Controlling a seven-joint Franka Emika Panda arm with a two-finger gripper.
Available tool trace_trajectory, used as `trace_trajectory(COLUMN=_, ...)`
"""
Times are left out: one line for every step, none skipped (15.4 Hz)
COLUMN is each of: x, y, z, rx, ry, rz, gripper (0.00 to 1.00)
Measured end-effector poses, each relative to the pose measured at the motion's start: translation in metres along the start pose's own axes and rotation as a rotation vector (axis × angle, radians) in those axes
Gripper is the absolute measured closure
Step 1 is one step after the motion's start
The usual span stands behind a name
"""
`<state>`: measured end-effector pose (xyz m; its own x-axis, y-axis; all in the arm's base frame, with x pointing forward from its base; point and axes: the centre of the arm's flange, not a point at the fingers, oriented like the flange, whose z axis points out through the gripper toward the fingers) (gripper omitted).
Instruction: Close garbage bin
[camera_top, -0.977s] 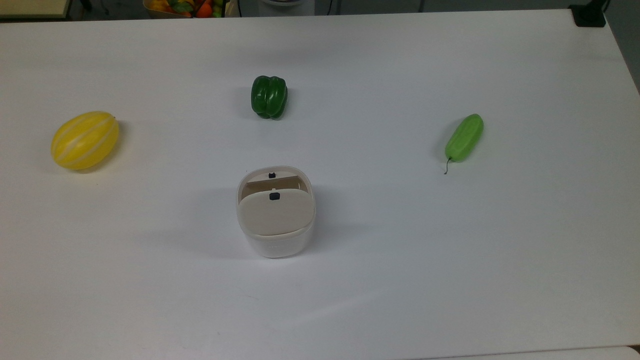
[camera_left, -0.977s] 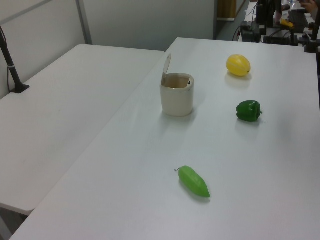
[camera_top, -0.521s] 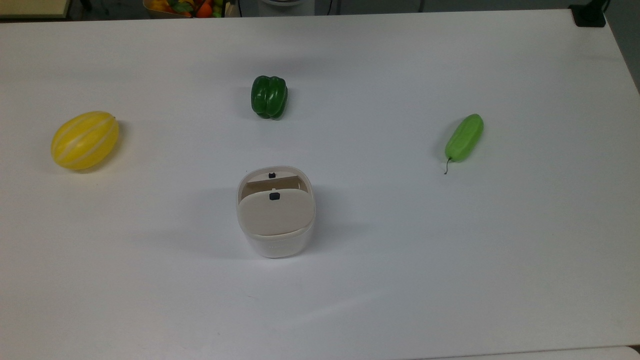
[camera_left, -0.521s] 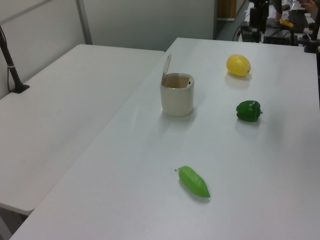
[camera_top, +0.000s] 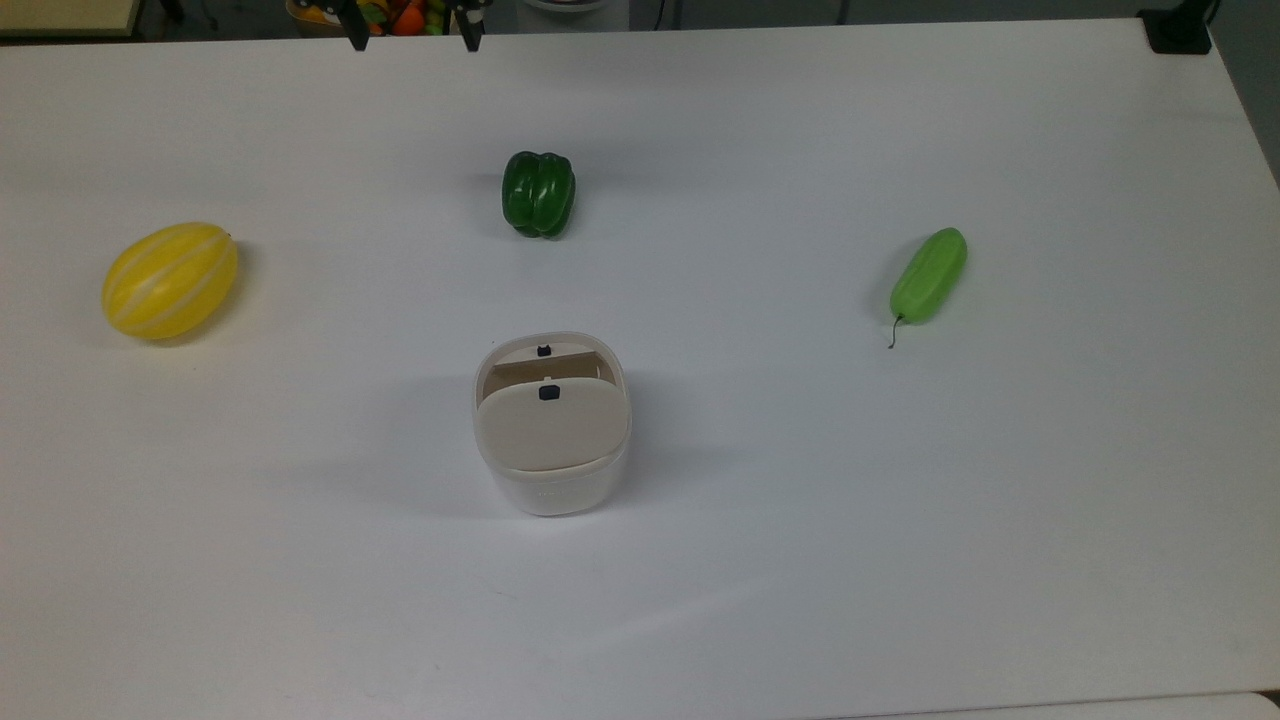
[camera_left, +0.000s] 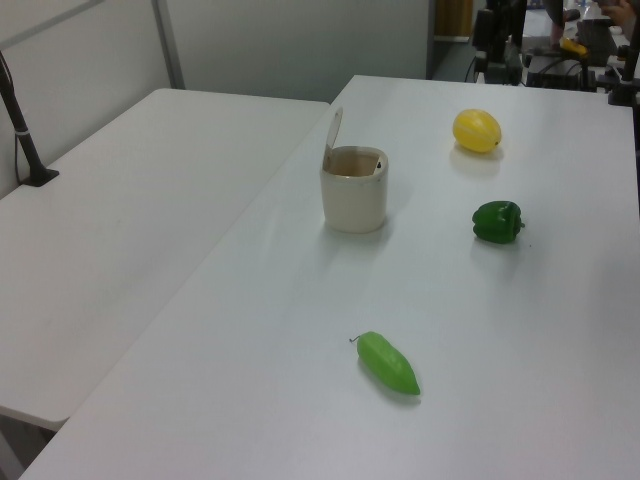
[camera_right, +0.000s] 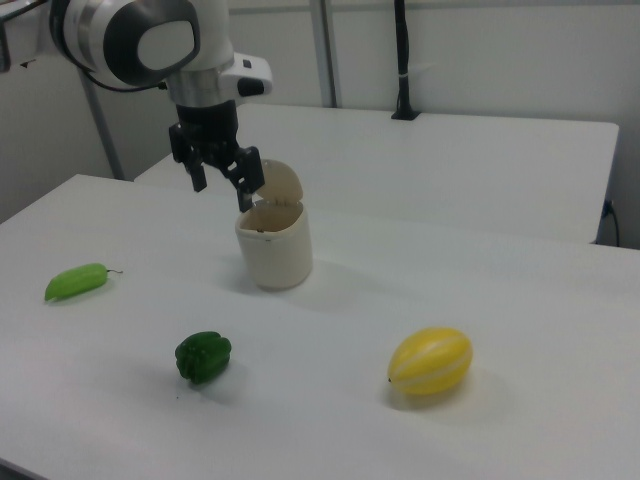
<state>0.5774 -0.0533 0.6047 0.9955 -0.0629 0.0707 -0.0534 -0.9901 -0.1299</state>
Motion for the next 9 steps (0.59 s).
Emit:
trace_trajectory(x=0.004, y=-0.003, z=-0.003, rx=-0.001, ry=0.036, rz=-0.005, gripper=0.04)
trace_trajectory(x=0.007, y=-0.008, z=-0.007, rx=-0.001, ry=0.066, rz=-0.014, gripper=0.11)
trace_trajectory(x=0.010, y=-0.015, z=-0.011, rx=-0.001, ry=0.093, rz=-0.026, gripper=0.22)
trace_trajectory(x=0.016, y=-0.029, z=-0.015, rx=0.000, ry=0.132, rz=-0.050, gripper=0.41)
trace_trajectory(x=0.023, y=-0.039, z=-0.013, rx=0.001, ry=0.161, rz=-0.066, gripper=0.49)
trace_trajectory(x=0.032, y=-0.049, z=-0.008, rx=0.001, ry=0.197, rz=-0.082, gripper=0.60)
trace_trajectory(x=0.042, y=-0.057, z=0.000, rx=0.001, ry=0.228, rz=-0.095, gripper=0.71)
trace_trajectory(x=0.051, y=-0.064, z=0.008, rx=0.000, ry=0.253, rz=-0.103, gripper=0.82)
trace_trajectory(x=0.061, y=-0.067, z=0.017, rx=-0.001, ry=0.282, rz=-0.108, gripper=0.93)
